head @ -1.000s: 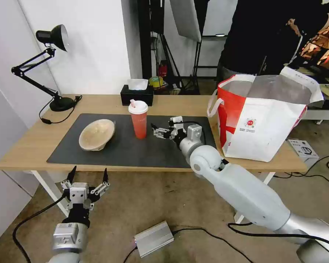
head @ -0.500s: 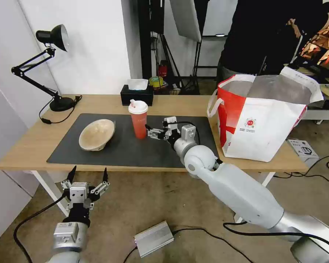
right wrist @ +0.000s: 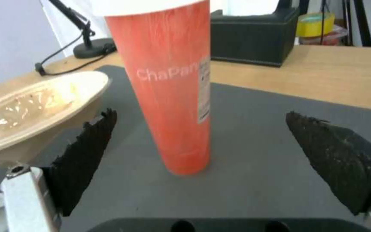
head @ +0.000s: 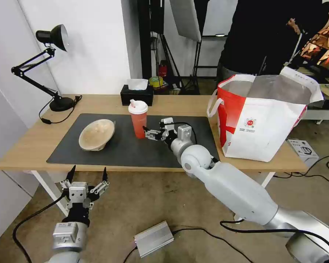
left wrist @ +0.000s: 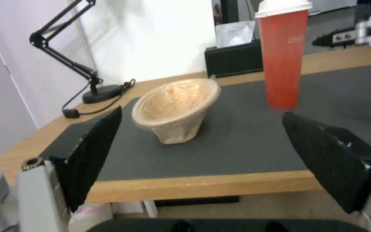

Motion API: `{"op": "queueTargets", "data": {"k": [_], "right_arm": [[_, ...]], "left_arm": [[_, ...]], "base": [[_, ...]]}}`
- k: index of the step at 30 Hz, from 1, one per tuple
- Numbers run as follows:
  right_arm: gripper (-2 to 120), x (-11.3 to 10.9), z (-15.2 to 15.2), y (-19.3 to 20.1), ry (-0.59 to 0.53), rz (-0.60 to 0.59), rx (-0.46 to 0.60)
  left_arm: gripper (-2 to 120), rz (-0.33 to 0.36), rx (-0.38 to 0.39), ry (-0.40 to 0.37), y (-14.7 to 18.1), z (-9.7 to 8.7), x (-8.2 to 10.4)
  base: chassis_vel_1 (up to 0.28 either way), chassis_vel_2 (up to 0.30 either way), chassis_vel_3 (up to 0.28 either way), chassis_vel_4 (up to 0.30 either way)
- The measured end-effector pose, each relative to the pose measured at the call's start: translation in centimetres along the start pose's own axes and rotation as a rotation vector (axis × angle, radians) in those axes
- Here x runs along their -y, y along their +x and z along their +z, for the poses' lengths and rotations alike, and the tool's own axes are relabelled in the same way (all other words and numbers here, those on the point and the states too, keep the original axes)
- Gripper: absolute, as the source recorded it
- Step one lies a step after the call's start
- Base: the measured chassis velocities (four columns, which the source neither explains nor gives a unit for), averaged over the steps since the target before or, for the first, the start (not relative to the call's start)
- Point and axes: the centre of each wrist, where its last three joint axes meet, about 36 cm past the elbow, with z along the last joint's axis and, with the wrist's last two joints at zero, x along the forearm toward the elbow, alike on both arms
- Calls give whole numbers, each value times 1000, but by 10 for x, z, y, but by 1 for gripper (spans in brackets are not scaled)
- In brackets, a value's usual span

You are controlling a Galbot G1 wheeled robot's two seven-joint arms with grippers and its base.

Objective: Pick up the trash from the table and place it into the takeout bag.

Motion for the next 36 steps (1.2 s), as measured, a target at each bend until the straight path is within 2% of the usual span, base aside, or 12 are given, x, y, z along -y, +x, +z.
{"op": "queueTargets", "data": {"k": [16,36], "right_arm": [[100,-8,10,-32,6,-9,-36],[100,-1,10,-55,21,3,-40]], "left_arm": [[100,-10,8,11,-2,0,-3],[100,-10,8,14,-3,1,-2]], "base": [[0,0,0,0],[0,0,0,0]]}}
